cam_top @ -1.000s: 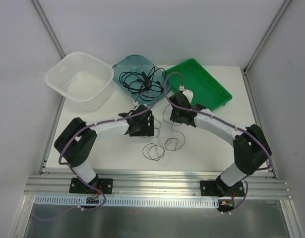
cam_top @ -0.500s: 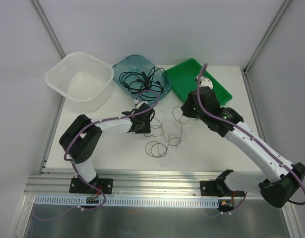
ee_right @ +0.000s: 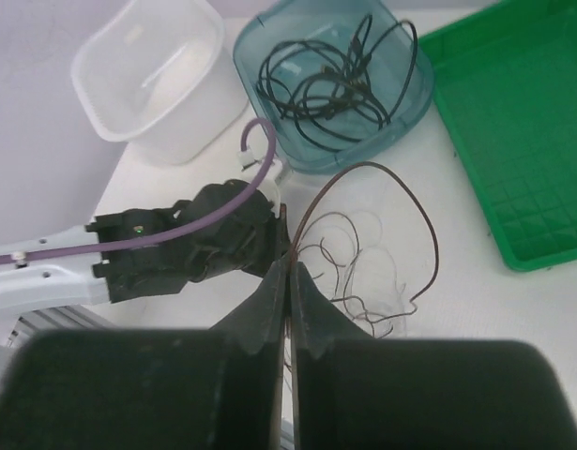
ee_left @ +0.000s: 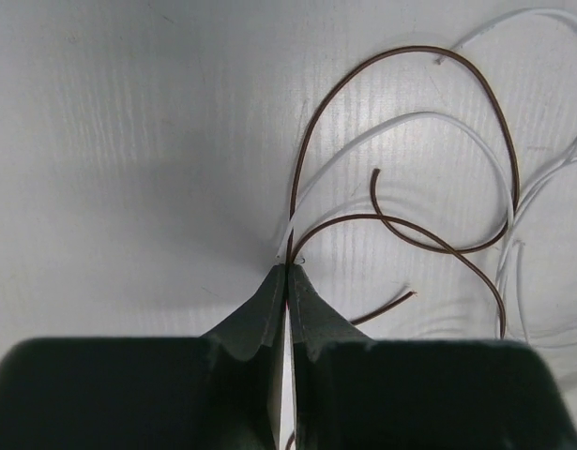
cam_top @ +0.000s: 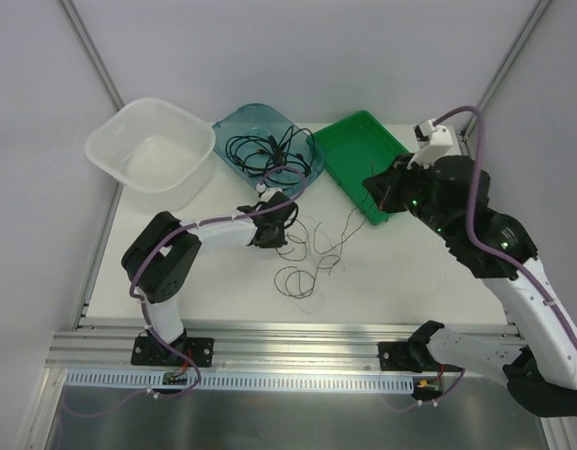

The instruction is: Untangle the cables

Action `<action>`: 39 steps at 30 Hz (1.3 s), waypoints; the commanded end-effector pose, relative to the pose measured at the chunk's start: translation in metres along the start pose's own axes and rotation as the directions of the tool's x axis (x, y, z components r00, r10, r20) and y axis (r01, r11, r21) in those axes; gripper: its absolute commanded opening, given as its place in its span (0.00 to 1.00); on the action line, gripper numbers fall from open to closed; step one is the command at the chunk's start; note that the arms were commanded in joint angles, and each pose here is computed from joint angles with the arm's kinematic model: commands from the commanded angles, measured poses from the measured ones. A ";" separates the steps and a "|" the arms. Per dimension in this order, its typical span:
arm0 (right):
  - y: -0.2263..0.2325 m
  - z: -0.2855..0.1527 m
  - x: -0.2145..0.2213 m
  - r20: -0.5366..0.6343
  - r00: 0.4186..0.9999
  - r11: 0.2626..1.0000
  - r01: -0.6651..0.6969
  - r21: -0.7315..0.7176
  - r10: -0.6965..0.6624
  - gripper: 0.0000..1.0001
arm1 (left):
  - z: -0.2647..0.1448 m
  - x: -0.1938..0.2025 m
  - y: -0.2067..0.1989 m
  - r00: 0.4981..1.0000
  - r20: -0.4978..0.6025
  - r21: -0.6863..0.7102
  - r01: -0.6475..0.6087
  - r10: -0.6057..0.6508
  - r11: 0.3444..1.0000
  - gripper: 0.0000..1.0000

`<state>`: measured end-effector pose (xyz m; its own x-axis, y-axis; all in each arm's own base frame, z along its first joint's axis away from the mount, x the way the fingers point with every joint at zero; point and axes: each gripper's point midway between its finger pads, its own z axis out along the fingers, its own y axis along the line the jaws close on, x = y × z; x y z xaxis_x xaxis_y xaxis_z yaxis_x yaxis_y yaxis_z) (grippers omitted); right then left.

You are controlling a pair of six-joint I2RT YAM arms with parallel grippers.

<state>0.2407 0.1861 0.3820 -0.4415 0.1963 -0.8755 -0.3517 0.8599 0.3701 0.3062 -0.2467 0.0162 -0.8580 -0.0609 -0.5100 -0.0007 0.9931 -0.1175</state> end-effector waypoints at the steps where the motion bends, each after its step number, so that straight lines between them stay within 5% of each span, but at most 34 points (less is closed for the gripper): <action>1: 0.011 -0.045 -0.043 0.129 0.989 0.995 0.075 -0.065 -0.066 0.01 | 0.003 0.024 0.047 0.994 -0.094 -0.176 -0.065 0.049 0.982 0.00; 10: 0.020 -0.116 -0.109 0.391 0.916 0.985 0.139 -0.104 -0.088 0.01 | -0.015 0.019 0.095 0.994 -0.107 -0.259 -0.051 0.024 0.965 0.00; 16: 0.020 -0.094 -0.095 0.331 0.939 0.986 0.134 -0.102 -0.093 0.01 | -0.036 0.015 0.099 0.997 -0.069 -0.224 -0.048 0.034 0.973 0.02; 21: 0.019 -0.055 -0.055 0.203 0.975 0.986 0.115 -0.117 -0.090 0.01 | -0.070 0.002 0.084 1.000 0.005 -0.092 -0.016 0.017 0.996 0.26; 29: 0.023 -0.021 -0.021 0.118 0.989 0.980 0.112 -0.165 -0.093 0.01 | -0.142 -0.026 0.057 0.986 0.166 0.170 -0.023 -0.006 0.985 0.90; 32: 0.018 -0.009 -0.021 0.117 0.986 0.982 0.137 -0.127 -0.122 0.01 | -0.171 -0.035 0.046 0.973 0.228 0.276 -0.043 -0.021 0.960 0.99; 39: 0.004 0.016 -0.063 0.173 0.957 0.972 0.232 0.029 -0.234 0.01 | -0.185 -0.029 0.052 0.968 0.245 0.312 -0.026 -0.054 0.950 0.99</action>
<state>0.2580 0.1938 0.3926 -0.3310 0.0530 -0.9422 -0.4583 0.8637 0.2096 0.2434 -0.1766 0.1912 -0.6826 -0.1542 -0.7143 0.1670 0.9187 -0.3579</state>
